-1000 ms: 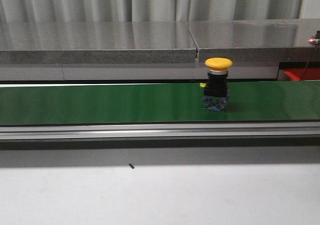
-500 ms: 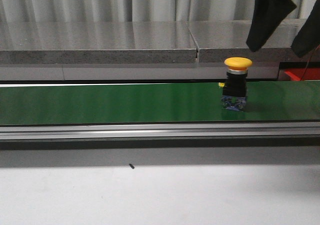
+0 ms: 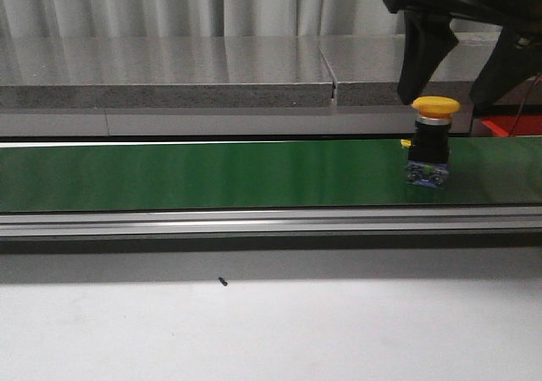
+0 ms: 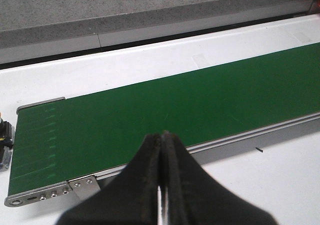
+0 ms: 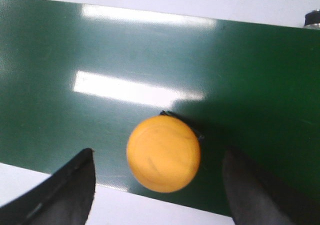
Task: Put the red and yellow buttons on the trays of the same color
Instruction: 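Lower the right gripper onto the yellow button at the belt end and grasp, then carry the yellow button into the yellow tray and open the right gripper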
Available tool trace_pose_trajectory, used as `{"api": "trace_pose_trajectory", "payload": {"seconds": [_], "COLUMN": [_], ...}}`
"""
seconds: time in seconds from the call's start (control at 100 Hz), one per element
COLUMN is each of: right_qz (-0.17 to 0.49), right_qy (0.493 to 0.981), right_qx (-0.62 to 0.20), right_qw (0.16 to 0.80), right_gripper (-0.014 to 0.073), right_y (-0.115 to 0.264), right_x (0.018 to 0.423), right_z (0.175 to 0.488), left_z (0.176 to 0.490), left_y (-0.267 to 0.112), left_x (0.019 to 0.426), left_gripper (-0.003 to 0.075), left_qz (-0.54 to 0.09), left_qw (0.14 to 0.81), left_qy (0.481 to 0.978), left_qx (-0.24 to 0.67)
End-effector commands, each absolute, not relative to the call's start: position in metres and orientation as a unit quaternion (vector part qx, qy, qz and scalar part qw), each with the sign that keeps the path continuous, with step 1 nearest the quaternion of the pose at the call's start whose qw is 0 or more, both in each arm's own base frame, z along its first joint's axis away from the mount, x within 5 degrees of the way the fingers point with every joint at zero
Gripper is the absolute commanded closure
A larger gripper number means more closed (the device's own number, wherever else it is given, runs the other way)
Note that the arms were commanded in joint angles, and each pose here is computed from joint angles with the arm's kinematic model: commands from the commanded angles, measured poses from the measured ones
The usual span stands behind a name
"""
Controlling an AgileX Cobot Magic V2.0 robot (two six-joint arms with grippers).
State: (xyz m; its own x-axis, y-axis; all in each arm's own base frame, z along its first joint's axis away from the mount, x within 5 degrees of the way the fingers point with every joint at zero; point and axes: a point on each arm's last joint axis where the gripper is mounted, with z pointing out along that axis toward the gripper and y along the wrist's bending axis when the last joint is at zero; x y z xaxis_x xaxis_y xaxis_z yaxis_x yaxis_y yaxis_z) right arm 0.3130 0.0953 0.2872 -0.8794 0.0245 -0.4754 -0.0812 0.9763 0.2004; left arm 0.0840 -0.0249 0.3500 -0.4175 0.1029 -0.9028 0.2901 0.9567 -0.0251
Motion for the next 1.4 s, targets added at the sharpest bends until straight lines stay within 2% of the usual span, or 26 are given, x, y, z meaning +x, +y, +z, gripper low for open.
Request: {"api": "trace_pose_trajectory", "payload": {"seconds": [0.0, 0.08, 0.13, 0.31, 0.4, 0.61, 0.7, 0.88, 1.06, 1.21, 1.39], "right_qz": [0.113, 0.105, 0.096, 0.087, 0.085, 0.052, 0.034, -0.002, -0.031, -0.041, -0.04], "right_qy": [0.951, 0.955, 0.956, 0.957, 0.956, 0.953, 0.949, 0.938, 0.928, 0.926, 0.913], "right_qx": [-0.017, -0.018, -0.022, -0.019, -0.013, 0.011, 0.045, 0.12, 0.198, 0.248, 0.288], "right_qw": [0.286, 0.276, 0.275, 0.277, 0.279, 0.299, 0.309, 0.326, 0.313, 0.283, 0.287], "right_gripper": [0.0057, 0.0062, 0.0096, 0.0365, 0.0428, 0.0432, 0.0432, 0.0432, 0.0432, 0.0432, 0.0432], "right_y": [0.095, 0.094, 0.093, 0.088, 0.084, 0.049, 0.023, -0.024, -0.06, -0.08, -0.095], "right_x": [0.317, 0.321, 0.323, 0.326, 0.325, 0.304, 0.288, 0.249, 0.217, 0.205, 0.2], "right_z": [0.306, 0.298, 0.295, 0.294, 0.296, 0.328, 0.343, 0.353, 0.342, 0.321, 0.294], "left_z": [0.364, 0.364, 0.364, 0.364, 0.364, 0.364, 0.364, 0.364, 0.364, 0.364, 0.364], "left_y": [-0.025, -0.025, -0.025, -0.025, -0.025, -0.025, -0.025, -0.025, -0.025, -0.025, -0.025], "left_x": [0.086, 0.086, 0.086, 0.086, 0.086, 0.086, 0.086, 0.086, 0.086, 0.086, 0.086], "left_gripper": [0.0741, 0.0741, 0.0741, 0.0741, 0.0741, 0.0741, 0.0741, 0.0741, 0.0741, 0.0741, 0.0741], "left_qz": [-0.096, -0.096, -0.096, -0.096, -0.096, -0.096, -0.096, -0.096, -0.096, -0.096, -0.096], "left_qw": [0.565, 0.565, 0.565, 0.565, 0.565, 0.565, 0.565, 0.565, 0.565, 0.565, 0.565], "left_qy": [0.812, 0.812, 0.812, 0.812, 0.812, 0.812, 0.812, 0.812, 0.812, 0.812, 0.812], "left_qx": [0.109, 0.109, 0.109, 0.109, 0.109, 0.109, 0.109, 0.109, 0.109, 0.109, 0.109]}}
